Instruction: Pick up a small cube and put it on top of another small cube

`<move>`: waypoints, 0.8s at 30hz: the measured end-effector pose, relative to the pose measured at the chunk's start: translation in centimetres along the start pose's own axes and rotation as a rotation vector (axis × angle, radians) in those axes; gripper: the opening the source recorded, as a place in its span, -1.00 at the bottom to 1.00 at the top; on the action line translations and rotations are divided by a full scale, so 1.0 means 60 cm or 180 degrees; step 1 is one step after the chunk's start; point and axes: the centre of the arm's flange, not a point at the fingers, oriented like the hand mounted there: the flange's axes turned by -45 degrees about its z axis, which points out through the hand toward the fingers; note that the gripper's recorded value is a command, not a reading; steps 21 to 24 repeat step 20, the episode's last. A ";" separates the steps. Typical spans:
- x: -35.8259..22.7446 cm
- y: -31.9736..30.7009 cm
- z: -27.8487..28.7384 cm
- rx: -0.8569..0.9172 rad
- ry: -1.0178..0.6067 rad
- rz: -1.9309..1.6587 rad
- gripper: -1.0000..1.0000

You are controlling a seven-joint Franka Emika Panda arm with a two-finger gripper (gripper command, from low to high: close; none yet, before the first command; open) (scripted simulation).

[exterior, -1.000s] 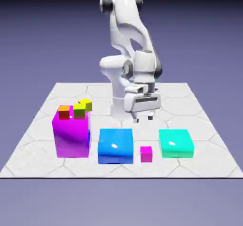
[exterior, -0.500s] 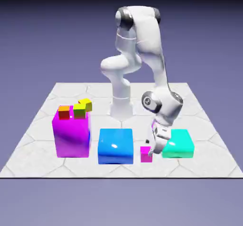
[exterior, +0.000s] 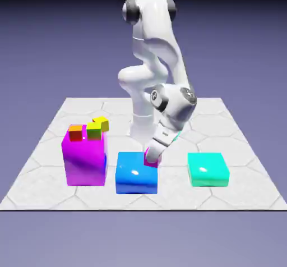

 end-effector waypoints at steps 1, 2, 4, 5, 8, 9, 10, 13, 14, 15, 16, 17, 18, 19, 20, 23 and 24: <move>-0.038 0.017 -0.008 0.0090 -0.0012 0.0220 -1.00; -0.070 0.027 -0.018 0.0166 -0.0018 0.0401 -1.00; -0.138 0.044 -0.036 0.0339 -0.0024 0.0772 -1.00; -0.175 0.051 -0.044 0.0435 -0.0024 0.0965 -1.00; -0.287 0.058 -0.063 0.0740 -0.0006 0.1518 -1.00; -0.324 0.056 -0.069 0.0847 0.0005 0.1694 -1.00; -0.361 0.053 -0.074 0.0956 0.0020 0.1865 -1.00; -0.410 0.044 -0.081 0.1110 0.0045 0.2093 -1.00; -0.405 0.040 -0.056 0.1108 0.0042 0.2096 -1.00; -0.399 0.034 -0.031 0.1107 0.0040 0.2097 -1.00; -0.394 0.027 -0.006 0.1108 0.0041 0.2096 -1.00; -0.389 0.020 0.018 0.1109 0.0044 0.2095 -1.00; -0.386 0.016 0.028 0.1110 0.0046 0.2094 1.00; -0.387 0.016 0.028 0.1104 0.0041 0.2093 1.00; -0.387 0.016 0.028 0.1104 0.0041 0.2093 1.00; -0.387 0.016 0.028 0.1104 0.0041 0.2093 1.00; -0.387 0.016 0.028 0.1104 0.0041 0.2093 1.00</move>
